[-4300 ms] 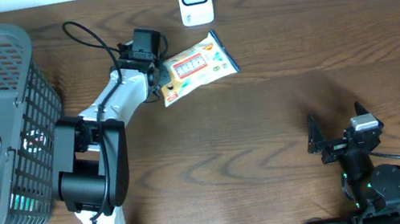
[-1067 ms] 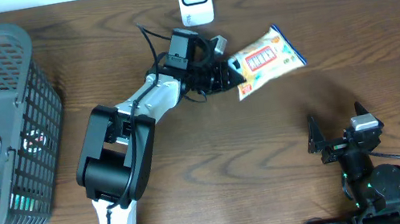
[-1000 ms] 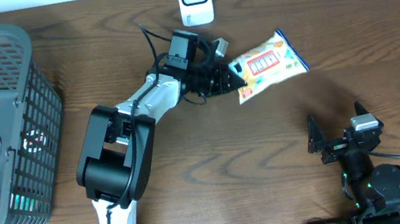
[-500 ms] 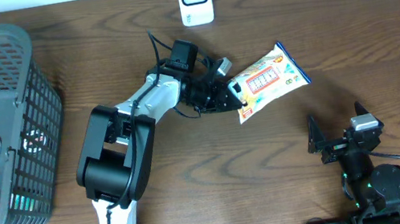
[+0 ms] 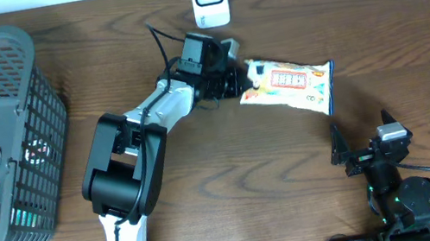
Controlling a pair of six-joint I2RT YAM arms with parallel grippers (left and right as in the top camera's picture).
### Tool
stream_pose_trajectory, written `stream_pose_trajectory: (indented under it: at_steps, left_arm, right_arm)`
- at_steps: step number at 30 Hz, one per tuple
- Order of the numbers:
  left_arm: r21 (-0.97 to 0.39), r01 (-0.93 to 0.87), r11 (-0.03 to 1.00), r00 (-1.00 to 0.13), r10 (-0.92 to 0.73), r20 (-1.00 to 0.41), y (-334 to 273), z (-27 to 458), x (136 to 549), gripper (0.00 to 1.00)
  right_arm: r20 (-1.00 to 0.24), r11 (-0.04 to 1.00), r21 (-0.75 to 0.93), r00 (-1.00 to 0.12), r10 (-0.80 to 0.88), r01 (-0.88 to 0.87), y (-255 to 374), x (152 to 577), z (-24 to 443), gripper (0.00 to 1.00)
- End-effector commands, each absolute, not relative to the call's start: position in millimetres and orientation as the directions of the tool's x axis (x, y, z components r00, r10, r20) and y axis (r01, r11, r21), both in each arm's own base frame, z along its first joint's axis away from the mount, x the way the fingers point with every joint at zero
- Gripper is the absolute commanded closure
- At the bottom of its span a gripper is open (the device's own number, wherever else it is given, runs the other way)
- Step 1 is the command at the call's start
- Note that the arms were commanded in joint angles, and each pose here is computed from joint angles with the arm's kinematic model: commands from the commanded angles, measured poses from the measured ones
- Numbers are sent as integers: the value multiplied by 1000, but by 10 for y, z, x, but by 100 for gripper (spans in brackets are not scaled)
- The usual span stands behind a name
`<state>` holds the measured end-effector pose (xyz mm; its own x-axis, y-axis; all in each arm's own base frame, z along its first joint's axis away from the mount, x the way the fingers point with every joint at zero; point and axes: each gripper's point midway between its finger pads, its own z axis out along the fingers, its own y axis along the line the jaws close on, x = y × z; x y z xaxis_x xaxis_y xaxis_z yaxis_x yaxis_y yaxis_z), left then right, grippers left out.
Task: Scan the item barcode
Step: 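Move the pack right and lower it onto the table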
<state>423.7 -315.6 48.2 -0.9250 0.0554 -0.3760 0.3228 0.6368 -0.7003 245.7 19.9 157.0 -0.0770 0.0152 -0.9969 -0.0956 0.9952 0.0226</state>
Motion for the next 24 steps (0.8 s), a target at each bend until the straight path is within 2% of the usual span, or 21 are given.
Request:
stream_pose_trajectory:
  at_steps: [1,10,18,24]
  left_arm:
    - [-744,192,640,-951,-65,-302,-3166,471,4355,92]
    - [-745,159,647,-964,-62,-260,-3189,422,4271,92]
    - [-738,178,651,-972,0,-235,-3420,374,4024,92]
    - [-684,179,707,-964,-13,-266,-3442,291,4028,92]
  right_arm:
    - [-996,995,33,-81,26,-91,190,2457,1560,1]
    - [-996,995,33,-81,26,-91,190,2457,1560,1]
    - [-996,995,33,-81,26,-91,190,2457,1560,1]
    - [-996,995,33,-81,26,-91,190,2457,1560,1]
